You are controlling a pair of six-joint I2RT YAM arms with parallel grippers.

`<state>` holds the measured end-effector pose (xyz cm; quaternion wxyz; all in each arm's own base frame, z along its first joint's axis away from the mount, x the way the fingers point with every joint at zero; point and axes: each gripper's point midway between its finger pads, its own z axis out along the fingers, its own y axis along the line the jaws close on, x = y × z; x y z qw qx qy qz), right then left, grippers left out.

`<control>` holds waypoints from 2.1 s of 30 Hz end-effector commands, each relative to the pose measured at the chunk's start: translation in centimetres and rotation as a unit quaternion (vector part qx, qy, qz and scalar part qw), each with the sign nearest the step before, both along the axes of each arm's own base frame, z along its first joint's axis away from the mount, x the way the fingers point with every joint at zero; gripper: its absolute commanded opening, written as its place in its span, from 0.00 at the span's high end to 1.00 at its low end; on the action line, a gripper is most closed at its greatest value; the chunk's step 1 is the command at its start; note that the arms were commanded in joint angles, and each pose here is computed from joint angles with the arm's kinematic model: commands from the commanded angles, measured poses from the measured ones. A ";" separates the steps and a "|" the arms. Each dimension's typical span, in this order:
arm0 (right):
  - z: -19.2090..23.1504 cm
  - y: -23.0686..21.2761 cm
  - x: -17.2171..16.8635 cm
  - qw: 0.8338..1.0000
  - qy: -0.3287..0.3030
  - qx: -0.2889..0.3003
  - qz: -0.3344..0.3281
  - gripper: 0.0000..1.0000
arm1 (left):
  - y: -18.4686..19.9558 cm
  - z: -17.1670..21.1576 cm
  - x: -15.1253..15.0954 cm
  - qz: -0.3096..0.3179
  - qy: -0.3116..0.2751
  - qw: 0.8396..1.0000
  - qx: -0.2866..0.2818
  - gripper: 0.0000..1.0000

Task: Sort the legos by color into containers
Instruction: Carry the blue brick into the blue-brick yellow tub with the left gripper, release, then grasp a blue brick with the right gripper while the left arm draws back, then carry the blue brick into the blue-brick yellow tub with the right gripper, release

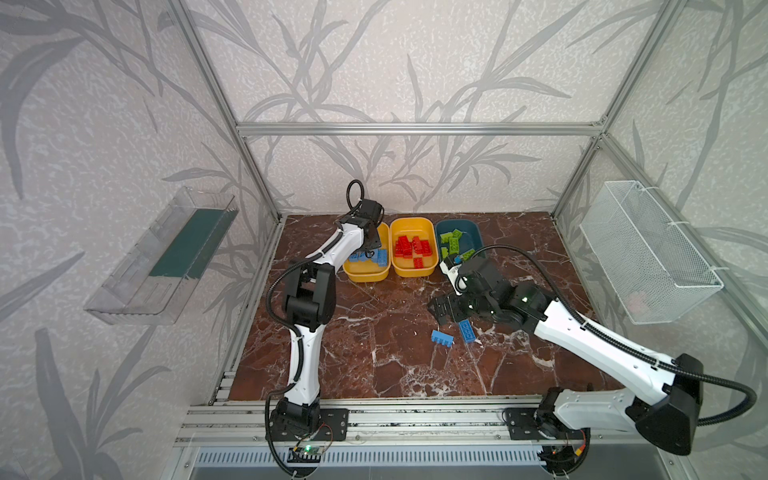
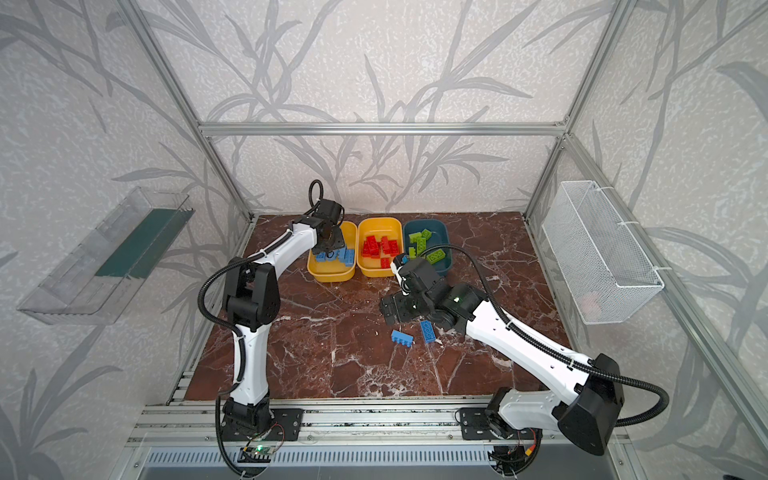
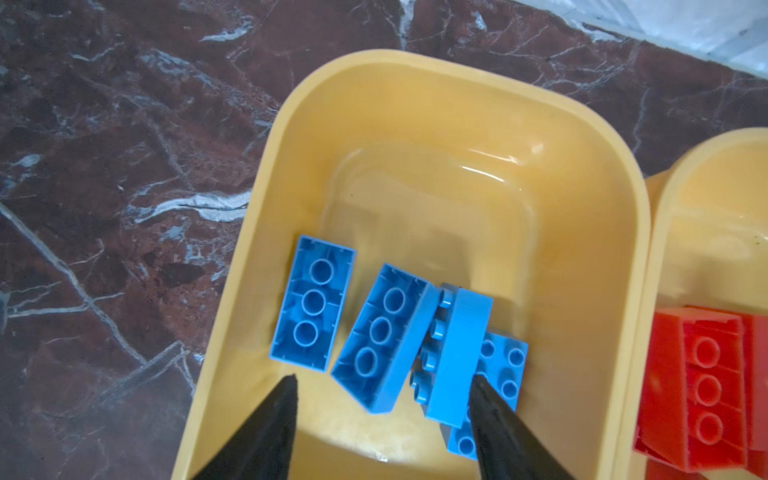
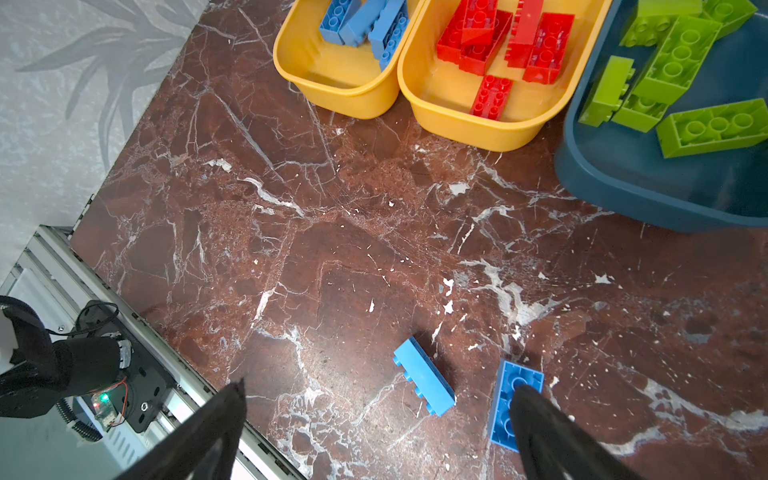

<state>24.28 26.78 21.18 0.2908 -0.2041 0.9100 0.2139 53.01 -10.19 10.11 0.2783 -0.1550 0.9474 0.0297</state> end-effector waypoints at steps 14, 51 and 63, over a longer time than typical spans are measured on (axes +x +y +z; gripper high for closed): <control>-5.1 -2.1 -1.2 0.997 0.034 -0.069 0.006 0.01 | -1.9 2.5 -14.1 -0.039 -0.004 0.999 -0.029 0.23; -18.2 -0.2 -3.0 0.967 0.188 -0.160 0.059 0.60 | 2.2 4.1 -30.4 -0.035 -0.139 0.980 -0.141 0.01; -15.5 4.0 -0.3 0.971 0.174 -0.139 0.090 0.81 | 3.0 4.9 -29.3 -0.005 -0.136 0.984 -0.112 0.01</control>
